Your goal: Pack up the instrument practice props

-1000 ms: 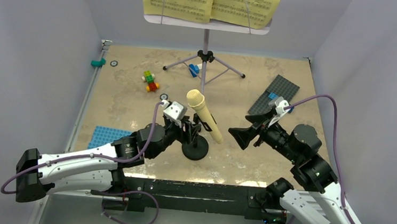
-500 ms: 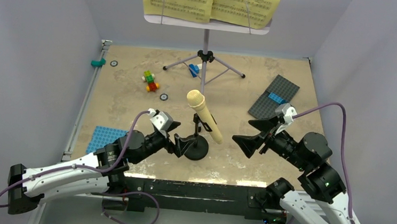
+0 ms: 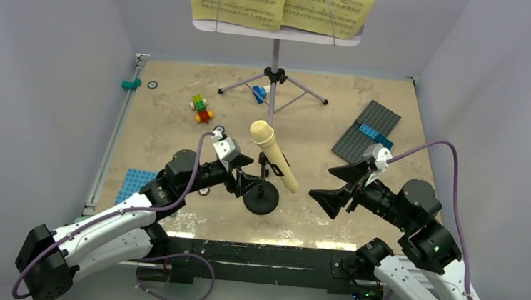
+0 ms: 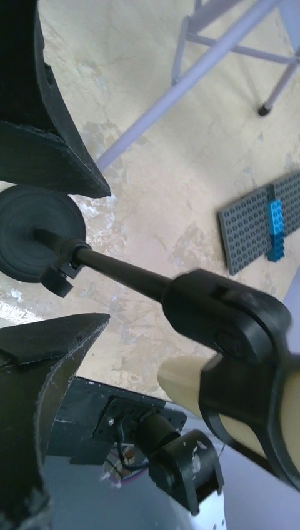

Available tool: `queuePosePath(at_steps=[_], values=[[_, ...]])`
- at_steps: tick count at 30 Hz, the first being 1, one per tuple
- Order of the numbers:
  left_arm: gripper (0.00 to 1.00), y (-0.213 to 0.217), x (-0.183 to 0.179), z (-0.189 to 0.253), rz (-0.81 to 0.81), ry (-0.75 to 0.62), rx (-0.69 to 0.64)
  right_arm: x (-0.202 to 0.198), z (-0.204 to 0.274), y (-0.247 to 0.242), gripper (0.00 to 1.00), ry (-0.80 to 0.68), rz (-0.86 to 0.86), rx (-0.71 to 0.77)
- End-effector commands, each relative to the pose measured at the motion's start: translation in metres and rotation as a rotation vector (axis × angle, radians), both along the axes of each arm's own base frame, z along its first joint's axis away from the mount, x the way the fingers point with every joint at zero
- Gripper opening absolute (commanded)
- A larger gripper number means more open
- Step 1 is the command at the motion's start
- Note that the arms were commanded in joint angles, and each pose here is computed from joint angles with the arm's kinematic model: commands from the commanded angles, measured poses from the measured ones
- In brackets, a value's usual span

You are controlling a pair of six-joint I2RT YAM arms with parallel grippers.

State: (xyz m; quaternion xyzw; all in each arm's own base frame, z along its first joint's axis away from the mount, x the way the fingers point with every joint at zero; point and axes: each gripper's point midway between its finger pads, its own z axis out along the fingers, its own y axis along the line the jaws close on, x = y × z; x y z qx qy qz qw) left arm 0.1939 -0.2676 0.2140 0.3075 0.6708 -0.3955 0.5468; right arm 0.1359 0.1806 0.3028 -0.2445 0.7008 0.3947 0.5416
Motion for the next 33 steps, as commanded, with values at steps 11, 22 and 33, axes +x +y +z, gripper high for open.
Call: queuePosePath(at_steps=[11,22,33], values=[[0.65,-0.036,-0.025,0.061,-0.393,-0.145,-0.096,-0.018,0.003,-0.004,0.99,-0.048,0.049,0.014],[0.29,-0.051,-0.014,0.058,-0.414,-0.107,-0.124,-0.020,0.000,-0.008,0.99,-0.050,0.042,-0.007],[0.00,-0.037,-0.011,0.075,-0.299,-0.115,-0.161,-0.018,0.002,-0.010,0.99,-0.055,0.026,-0.007]])
